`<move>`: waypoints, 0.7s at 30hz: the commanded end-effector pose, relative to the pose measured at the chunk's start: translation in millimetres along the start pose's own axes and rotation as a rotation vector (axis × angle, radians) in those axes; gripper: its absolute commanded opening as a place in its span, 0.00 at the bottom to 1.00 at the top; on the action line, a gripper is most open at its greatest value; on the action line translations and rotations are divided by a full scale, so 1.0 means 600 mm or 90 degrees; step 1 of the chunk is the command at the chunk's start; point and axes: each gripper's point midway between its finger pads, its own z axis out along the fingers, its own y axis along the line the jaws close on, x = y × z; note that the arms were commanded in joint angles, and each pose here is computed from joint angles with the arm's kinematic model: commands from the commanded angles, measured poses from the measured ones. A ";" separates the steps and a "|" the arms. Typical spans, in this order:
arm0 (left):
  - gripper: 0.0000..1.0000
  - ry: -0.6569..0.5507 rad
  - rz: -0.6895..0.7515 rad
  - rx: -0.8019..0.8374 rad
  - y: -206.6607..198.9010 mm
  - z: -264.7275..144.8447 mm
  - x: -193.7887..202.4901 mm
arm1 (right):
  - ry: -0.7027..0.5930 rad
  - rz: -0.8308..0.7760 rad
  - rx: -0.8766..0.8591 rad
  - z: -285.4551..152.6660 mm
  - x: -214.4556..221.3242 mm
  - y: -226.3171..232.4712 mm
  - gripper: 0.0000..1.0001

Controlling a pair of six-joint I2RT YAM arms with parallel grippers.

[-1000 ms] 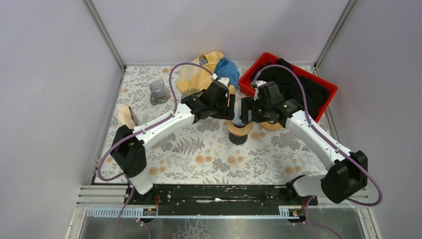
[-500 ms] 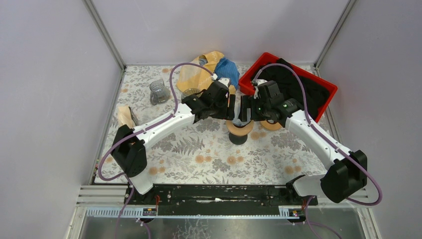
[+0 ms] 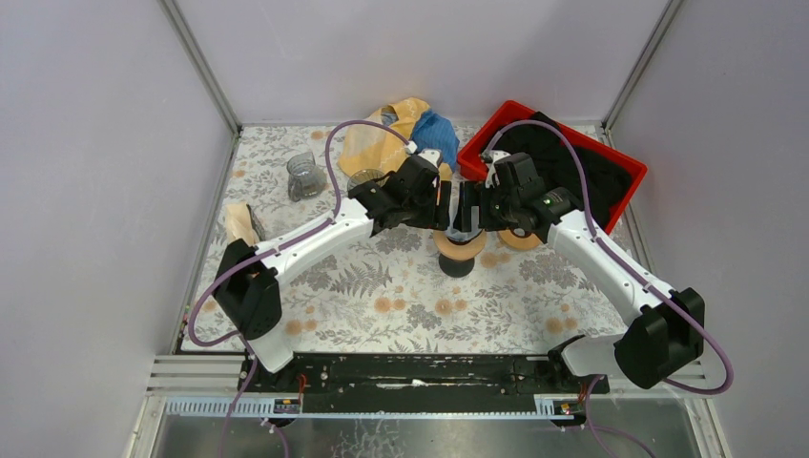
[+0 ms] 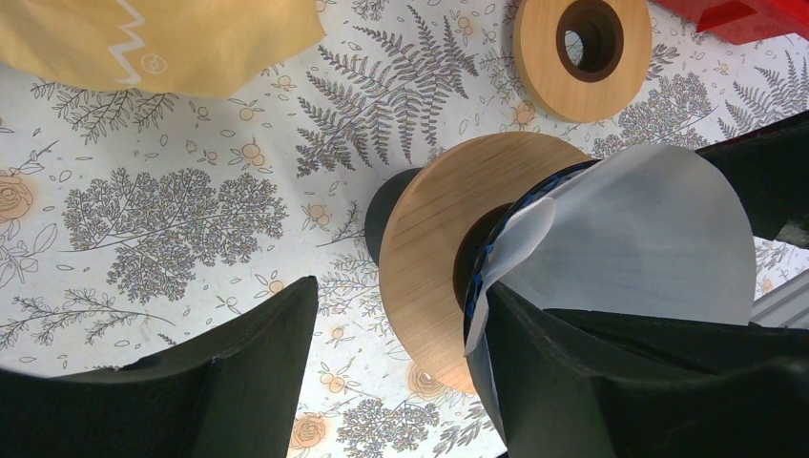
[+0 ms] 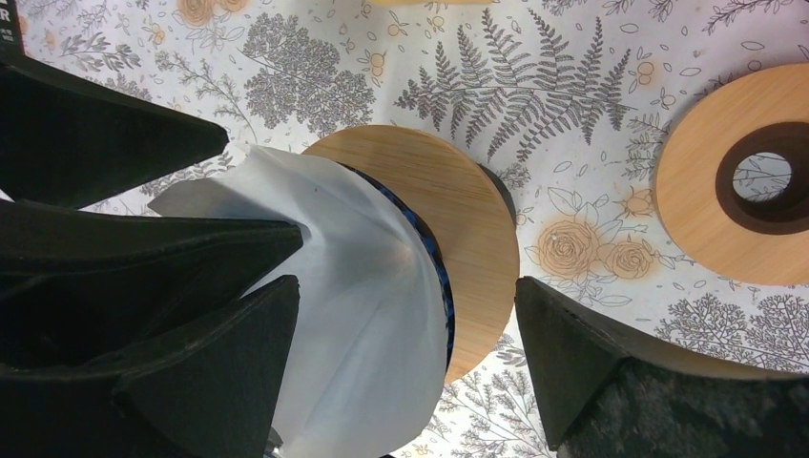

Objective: Place the coffee filter in the dripper

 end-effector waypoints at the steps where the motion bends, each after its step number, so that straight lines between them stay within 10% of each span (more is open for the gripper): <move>1: 0.70 -0.005 0.011 0.010 -0.008 0.006 -0.005 | -0.008 -0.007 0.005 -0.013 -0.008 -0.002 0.91; 21: 0.70 -0.004 0.013 0.007 -0.006 0.007 -0.004 | 0.053 -0.012 0.051 -0.005 0.037 -0.032 0.88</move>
